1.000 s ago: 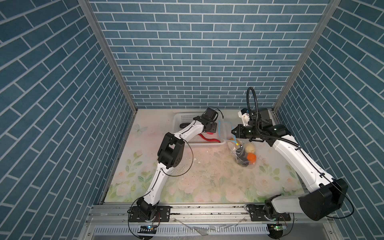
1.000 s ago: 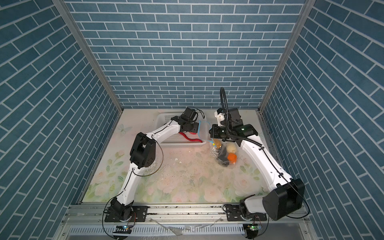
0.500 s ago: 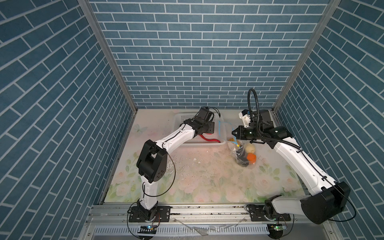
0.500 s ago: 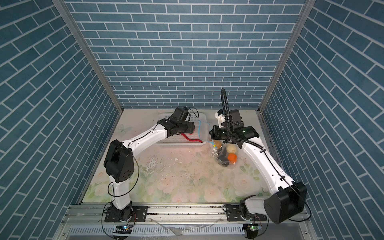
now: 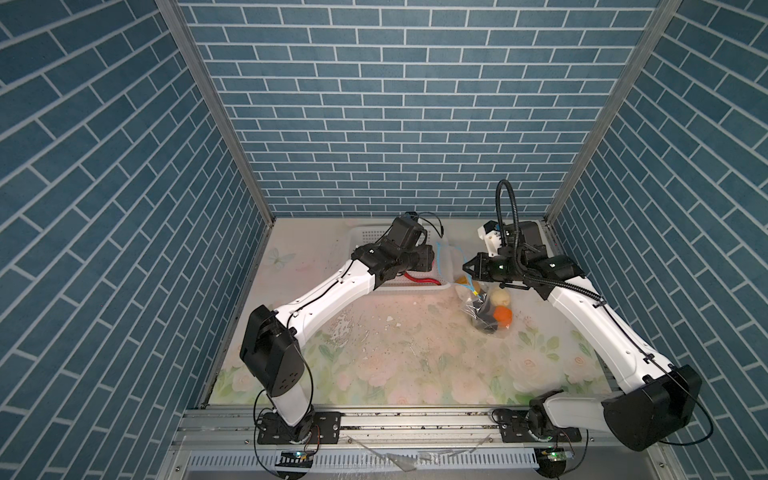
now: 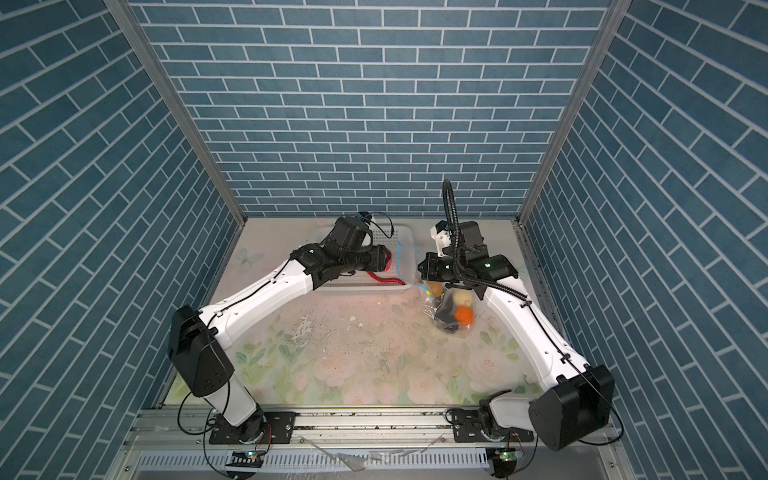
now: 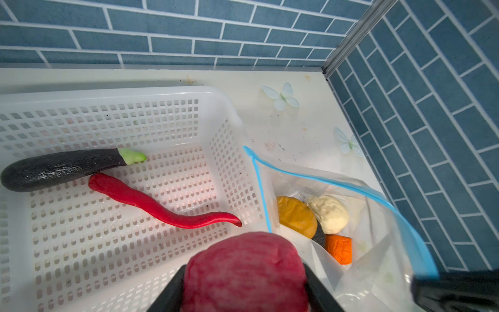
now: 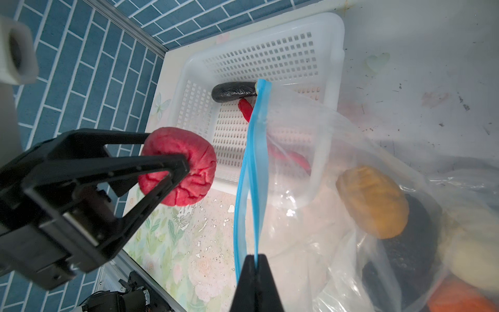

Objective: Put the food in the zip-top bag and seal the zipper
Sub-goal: 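Lift the pink ball with the left gripper and carry it toward the bag mouth, then lower the pink ball with the left gripper into the bag mouth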

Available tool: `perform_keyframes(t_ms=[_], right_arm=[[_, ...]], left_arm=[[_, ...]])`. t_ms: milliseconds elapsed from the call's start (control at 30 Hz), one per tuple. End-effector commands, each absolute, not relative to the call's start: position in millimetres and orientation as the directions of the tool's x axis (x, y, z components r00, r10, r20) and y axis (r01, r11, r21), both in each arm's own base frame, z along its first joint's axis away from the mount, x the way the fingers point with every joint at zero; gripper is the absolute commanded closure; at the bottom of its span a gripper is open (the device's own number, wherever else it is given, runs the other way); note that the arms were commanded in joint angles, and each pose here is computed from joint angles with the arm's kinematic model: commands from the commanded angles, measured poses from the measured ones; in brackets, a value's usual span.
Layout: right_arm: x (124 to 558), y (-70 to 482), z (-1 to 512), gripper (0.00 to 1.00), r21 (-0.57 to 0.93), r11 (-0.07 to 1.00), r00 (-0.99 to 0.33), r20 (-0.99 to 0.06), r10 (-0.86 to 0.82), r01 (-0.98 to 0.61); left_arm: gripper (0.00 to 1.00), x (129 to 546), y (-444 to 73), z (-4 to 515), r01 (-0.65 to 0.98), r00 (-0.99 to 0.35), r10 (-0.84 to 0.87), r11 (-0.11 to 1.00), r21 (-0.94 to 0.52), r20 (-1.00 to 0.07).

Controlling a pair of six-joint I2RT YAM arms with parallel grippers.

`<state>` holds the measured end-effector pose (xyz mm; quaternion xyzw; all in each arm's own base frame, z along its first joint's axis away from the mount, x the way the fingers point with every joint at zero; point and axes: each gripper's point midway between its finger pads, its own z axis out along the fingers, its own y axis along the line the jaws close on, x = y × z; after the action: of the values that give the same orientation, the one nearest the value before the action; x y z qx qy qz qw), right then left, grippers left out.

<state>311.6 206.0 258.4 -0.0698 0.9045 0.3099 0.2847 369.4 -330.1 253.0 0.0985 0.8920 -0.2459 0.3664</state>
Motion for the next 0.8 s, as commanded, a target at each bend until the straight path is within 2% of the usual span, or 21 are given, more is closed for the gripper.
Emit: perform_keyframes(t_ms=[0,433,767], right_arm=[[307,206,259,1.00,0.548,0.784,-0.834,-0.547,0.073,-0.291],[306,205,270,1.00,0.541,0.782,-0.814,-0.576,0.075,-0.310],[303,203,277,1.00,0.538,0.779,-0.804,-0.590,0.075,-0.322]], left_arm=[[0.58,358,-338,264,0.382,-0.710,0.004,0.843,-0.380,-0.704],[0.56,348,-385,287,0.591,-0.574,0.012,0.698,-0.404,-0.819],[0.56,350,-397,270,0.629,-0.567,0.038,0.665,-0.402,-0.823]])
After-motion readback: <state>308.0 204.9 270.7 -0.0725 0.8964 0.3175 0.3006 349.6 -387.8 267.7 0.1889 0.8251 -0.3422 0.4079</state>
